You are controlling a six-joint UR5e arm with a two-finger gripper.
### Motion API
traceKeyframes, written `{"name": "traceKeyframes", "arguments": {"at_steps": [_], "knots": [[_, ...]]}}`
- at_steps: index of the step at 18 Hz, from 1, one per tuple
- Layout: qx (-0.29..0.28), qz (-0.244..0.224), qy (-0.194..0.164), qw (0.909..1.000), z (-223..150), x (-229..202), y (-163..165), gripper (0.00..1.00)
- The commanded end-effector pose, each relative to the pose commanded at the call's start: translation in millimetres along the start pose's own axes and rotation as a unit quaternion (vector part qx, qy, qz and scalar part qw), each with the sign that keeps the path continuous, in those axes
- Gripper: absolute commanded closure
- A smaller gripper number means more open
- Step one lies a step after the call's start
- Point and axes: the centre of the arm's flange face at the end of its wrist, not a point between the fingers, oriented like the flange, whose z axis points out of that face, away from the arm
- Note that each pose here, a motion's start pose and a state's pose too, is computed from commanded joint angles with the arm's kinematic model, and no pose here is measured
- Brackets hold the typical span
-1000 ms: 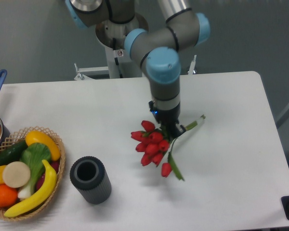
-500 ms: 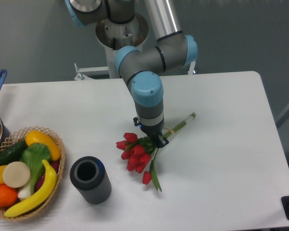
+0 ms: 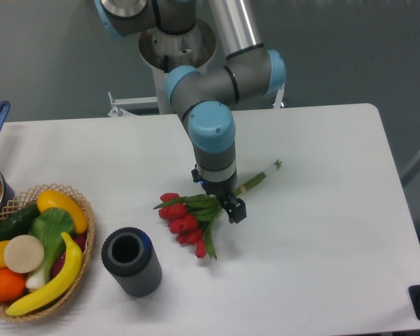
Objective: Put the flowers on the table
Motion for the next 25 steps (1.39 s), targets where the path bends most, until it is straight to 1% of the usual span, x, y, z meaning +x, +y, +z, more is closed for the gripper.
{"name": "traceKeyframes", "arguments": {"at_steps": [1, 3, 5, 7, 8, 11, 13, 15, 16, 17, 20, 22, 25], "knots": [[0.013, -0.014, -0.012, 0.9997, -14.6, -5.9, 4.2, 0.0], [0.053, -0.038, -0.024, 0.9976, -36.7, -13.7, 8.2, 0.0], [0.091, -0.059, -0.042, 0.9932, -65.5, -24.3, 26.6, 0.0], [0.124, -0.072, -0.051, 0.9883, -84.6, -29.6, 40.0, 0.0], [0.134, -0.084, -0.062, 0.9854, -99.1, -31.8, 55.3, 0.0], [0.16, -0.098, -0.063, 0.9803, -120.8, -31.9, 80.4, 0.0], [0.156, -0.084, -0.062, 0.9822, -130.7, -28.3, 93.8, 0.0], [0.147, -0.055, -0.059, 0.9858, -138.1, -25.3, 111.3, 0.0], [0.141, -0.035, -0.057, 0.9877, -143.4, -21.1, 125.1, 0.0], [0.137, -0.026, -0.053, 0.9888, -144.9, -18.1, 135.1, 0.0], [0.129, 0.014, -0.038, 0.9908, -147.9, -2.9, 160.7, 0.0], [0.125, 0.033, -0.035, 0.9911, -149.2, 3.1, 178.2, 0.0], [0.124, 0.039, -0.033, 0.9909, -149.4, 5.0, 180.9, 0.0]]}}
